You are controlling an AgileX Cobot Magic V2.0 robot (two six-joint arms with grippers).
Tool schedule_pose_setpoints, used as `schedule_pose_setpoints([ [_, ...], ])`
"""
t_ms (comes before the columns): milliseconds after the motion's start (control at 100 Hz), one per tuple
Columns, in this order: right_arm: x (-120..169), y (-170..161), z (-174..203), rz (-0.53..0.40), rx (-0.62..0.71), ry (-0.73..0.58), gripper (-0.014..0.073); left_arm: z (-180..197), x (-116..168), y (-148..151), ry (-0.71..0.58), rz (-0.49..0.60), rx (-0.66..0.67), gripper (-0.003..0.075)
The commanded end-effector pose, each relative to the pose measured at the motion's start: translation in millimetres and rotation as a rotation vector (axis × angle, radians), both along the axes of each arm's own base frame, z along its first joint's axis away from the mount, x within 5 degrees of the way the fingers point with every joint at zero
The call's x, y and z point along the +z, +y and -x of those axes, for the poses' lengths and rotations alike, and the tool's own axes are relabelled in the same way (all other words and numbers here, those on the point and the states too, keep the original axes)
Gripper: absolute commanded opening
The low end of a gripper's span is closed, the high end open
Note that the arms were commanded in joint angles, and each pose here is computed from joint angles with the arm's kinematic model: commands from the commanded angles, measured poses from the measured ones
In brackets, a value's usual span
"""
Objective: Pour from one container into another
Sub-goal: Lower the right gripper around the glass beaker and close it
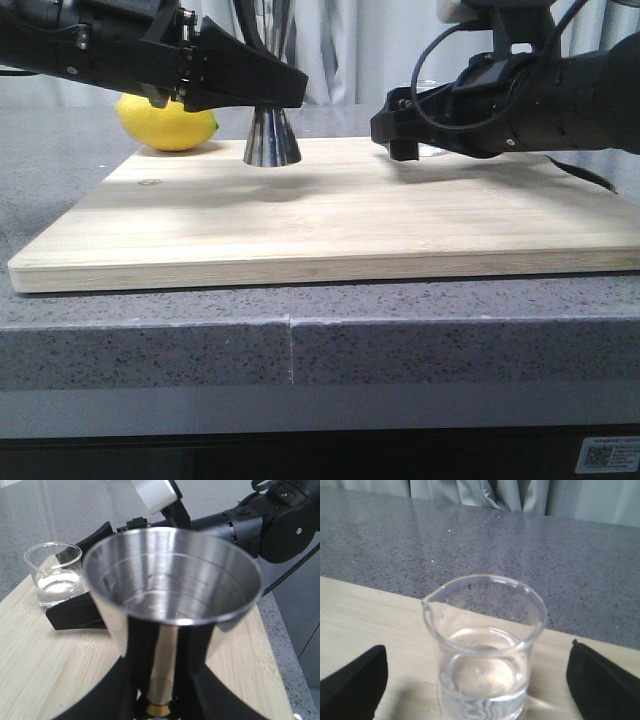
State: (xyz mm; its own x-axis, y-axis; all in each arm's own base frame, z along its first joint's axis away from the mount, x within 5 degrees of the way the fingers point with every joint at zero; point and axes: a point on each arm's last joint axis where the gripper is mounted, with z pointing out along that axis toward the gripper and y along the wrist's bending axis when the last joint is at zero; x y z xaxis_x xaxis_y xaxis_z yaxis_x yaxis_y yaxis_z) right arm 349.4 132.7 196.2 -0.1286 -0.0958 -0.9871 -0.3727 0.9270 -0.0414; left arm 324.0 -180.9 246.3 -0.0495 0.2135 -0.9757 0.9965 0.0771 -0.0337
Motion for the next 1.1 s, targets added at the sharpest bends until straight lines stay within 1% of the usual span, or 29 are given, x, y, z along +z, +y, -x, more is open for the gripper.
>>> schedule_pose_setpoints([
  [0,31.0,1.7,-2.0,-0.052,0.009,-0.148,0.0657,10.9,36.4,-3.5,-0.045,0.131,-0.060,-0.0019],
  [360,32.1,1.8,-2.2,-0.057,0.010,-0.159,0.0657,10.9,36.4,-3.5,-0.045,0.131,-0.060,-0.0019],
  [570,25.7,2.5,-4.2,-0.053,0.010,-0.149,0.0657,10.9,36.4,-3.5,-0.045,0.131,-0.060,-0.0019],
  [1000,33.7,4.0,-8.1,-0.065,0.010,-0.181,0.0656,10.9,36.3,-3.5,-0.045,0.129,-0.061,-0.0019],
  [1090,34.2,4.5,-9.5,-0.063,0.010,-0.176,0.0626,10.9,36.3,-3.5,-0.045,0.129,-0.061,-0.0019],
])
